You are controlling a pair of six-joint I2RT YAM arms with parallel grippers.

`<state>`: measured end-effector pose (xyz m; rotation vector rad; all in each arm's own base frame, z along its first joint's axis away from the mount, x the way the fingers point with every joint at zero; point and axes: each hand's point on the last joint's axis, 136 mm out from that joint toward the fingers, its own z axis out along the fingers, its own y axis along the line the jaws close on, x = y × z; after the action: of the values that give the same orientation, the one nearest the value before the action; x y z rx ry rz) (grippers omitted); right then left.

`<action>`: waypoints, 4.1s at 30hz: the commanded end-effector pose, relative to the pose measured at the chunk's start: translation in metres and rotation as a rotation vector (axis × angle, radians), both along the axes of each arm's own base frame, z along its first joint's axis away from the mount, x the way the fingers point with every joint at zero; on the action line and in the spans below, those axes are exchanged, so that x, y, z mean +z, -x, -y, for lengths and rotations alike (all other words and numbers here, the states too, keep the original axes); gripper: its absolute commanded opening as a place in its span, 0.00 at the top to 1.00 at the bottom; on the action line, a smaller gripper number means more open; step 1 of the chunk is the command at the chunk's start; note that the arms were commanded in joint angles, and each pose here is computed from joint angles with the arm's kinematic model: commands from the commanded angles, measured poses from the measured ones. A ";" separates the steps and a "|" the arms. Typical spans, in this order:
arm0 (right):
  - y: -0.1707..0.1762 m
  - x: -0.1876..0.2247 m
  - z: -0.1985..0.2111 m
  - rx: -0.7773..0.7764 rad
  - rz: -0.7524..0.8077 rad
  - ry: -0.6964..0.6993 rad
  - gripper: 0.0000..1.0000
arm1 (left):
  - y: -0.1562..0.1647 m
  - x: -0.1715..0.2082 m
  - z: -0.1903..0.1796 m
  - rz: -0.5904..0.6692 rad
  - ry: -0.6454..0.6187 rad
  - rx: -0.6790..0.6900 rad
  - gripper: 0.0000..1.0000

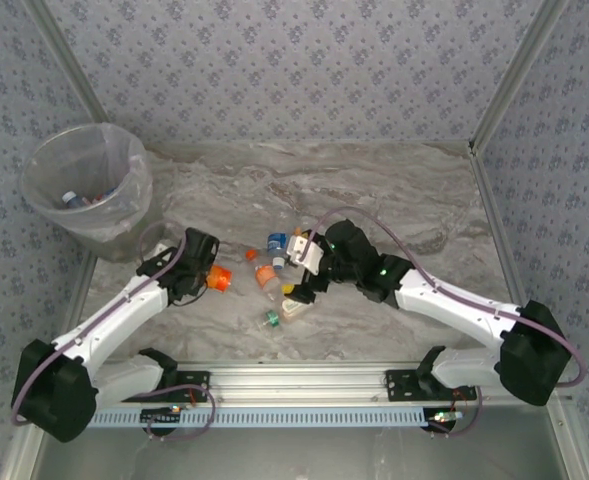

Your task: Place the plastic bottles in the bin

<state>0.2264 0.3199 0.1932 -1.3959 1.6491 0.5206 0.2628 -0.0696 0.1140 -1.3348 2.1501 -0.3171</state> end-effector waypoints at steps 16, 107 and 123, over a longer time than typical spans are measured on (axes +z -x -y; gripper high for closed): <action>-0.035 0.046 -0.011 -0.022 0.073 -0.037 0.00 | -0.037 0.145 0.000 0.281 -0.469 -0.475 1.00; -0.096 0.063 0.044 -0.555 0.084 -0.213 0.00 | -0.119 0.262 -0.108 0.244 -0.662 -0.298 0.00; -0.115 0.012 0.125 -1.079 -0.179 -0.373 0.00 | -0.075 0.130 0.055 0.098 -0.348 -0.663 0.01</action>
<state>0.3428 0.2157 0.2108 -0.2833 1.9953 0.2620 0.3522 -0.1090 0.2679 -0.3238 2.3012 -0.1718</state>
